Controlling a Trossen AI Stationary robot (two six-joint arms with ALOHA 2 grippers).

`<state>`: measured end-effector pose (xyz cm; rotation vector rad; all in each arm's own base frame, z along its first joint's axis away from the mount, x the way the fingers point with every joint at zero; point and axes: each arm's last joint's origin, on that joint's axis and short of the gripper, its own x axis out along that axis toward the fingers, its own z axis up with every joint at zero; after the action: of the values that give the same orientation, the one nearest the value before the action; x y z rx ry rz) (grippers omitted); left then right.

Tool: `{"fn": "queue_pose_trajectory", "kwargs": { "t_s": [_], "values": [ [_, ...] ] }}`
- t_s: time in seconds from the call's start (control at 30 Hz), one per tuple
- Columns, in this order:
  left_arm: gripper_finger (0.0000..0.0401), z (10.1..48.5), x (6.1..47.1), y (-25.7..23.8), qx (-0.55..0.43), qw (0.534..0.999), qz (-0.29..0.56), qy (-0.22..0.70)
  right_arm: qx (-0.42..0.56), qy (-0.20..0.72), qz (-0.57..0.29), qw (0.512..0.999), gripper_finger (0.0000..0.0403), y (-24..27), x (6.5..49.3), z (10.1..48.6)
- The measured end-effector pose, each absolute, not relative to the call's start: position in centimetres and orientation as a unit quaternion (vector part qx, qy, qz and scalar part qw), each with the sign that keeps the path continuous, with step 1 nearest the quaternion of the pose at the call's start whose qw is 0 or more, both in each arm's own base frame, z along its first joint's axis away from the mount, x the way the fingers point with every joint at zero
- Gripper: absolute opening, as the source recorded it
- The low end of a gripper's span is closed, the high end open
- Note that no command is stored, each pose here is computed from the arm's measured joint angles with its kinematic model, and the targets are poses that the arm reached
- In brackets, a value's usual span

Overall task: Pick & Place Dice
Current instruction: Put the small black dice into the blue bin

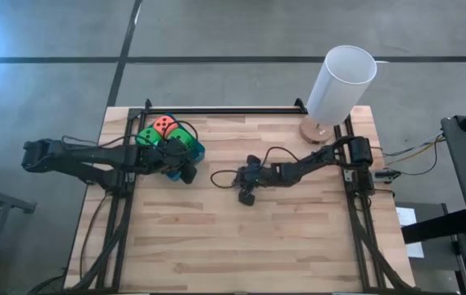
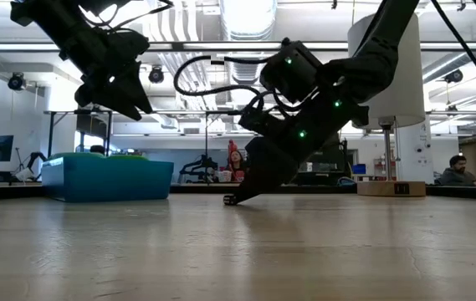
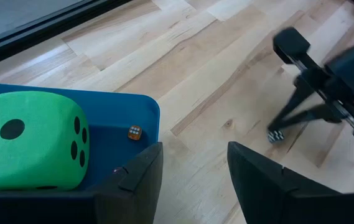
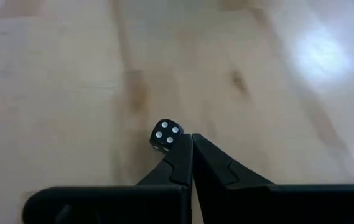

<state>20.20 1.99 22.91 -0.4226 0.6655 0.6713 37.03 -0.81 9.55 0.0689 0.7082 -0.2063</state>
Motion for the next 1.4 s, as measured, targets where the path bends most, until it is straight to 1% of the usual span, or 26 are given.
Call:
{"fn": "queue_pose_trajectory", "kwargs": {
  "t_s": [0.23, 0.43, 0.8, 1.0, 1.23, 1.4],
  "values": [
    [0.018, 22.9, 20.2, 2.0, -0.202, 0.869, 0.321, 0.318, 0.026, 0.339, -0.086, 0.936, 0.0008, 0.4, 37.4, 9.9],
    [0.0187, 22.9, 20.2, 2.0, -0.202, 0.869, 0.321, 0.318, 0.012, 0.331, -0.08, 0.94, 0.0008, 0.7, 37.5, 10.5],
    [0.0198, 23.0, 20.3, 1.9, -0.191, 0.876, 0.311, 0.316, 0.001, 0.296, -0.082, 0.952, 0.0008, 0.7, 36.2, 15.4],
    [0.0193, 23.0, 21.3, 1.3, -0.154, 0.898, 0.264, 0.317, 0.0, 0.273, -0.069, 0.959, 0.0008, 1.6, 35.0, 17.8],
    [0.0182, 22.2, 23.0, 0.4, -0.106, 0.923, 0.157, 0.335, 0.011, 0.261, -0.067, 0.963, 0.0008, 1.8, 32.9, 20.5],
    [0.0177, 21.2, 24.3, 0.1, -0.07, 0.929, 0.098, 0.351, 0.019, 0.245, -0.066, 0.967, 0.0008, 1.8, 31.3, 21.6]
  ]
}}
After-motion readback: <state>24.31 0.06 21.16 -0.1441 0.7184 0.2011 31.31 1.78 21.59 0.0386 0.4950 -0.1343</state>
